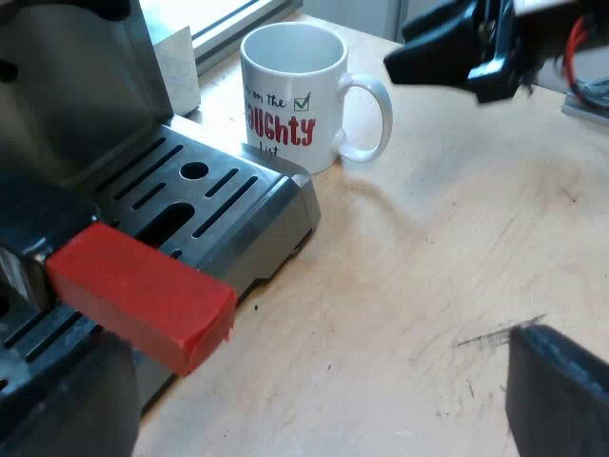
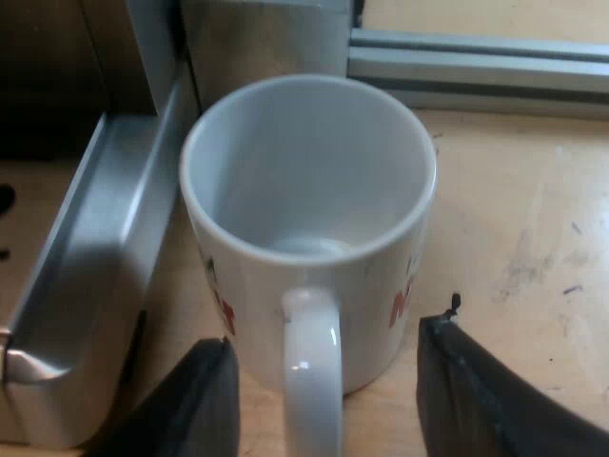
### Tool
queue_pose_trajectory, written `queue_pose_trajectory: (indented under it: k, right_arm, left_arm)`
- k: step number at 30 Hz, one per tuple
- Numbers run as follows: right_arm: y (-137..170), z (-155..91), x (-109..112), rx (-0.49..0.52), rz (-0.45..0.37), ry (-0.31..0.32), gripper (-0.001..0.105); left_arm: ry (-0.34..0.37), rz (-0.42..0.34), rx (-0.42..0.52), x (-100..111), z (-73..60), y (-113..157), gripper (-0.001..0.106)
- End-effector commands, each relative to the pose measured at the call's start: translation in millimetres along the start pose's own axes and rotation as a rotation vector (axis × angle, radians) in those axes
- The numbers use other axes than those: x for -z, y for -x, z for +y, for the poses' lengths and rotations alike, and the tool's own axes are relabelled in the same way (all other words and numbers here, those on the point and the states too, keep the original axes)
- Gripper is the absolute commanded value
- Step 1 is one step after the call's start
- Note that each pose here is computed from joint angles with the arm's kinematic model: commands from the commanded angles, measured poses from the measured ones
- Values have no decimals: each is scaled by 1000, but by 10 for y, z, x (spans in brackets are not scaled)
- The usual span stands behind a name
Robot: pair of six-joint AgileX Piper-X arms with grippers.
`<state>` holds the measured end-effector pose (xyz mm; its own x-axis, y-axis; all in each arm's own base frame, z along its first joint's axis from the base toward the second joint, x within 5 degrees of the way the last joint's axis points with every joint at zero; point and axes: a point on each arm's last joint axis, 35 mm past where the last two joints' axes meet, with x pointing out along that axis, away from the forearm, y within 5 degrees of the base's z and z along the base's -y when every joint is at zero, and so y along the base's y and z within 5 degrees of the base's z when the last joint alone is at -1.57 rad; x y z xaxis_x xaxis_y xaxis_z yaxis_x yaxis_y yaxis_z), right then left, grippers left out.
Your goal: Remove mug from coffee machine
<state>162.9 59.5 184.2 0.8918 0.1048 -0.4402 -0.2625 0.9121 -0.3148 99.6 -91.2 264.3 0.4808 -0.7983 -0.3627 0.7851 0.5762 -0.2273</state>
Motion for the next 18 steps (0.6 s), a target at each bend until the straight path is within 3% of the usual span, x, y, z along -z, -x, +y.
queue_pose_trajectory:
  k: [1, 9, 16, 18]
  right_arm:
    - [204, -66, -96, -69, 146, 27, 46]
    - [575, -248, -449, -79, 192, 38, 46]
    - [809, -372, -709, -85, 220, 45, 46]
    - [970, -459, -913, -91, 197, 39, 46]
  left_arm:
    - [4, -17, -3, -26, -6, -2, 80]
    - [47, -27, -1, -144, -39, 56, 80]
    - [73, 37, -10, -336, -122, 230, 80]
    - [104, 70, -32, -403, -155, 318, 80]
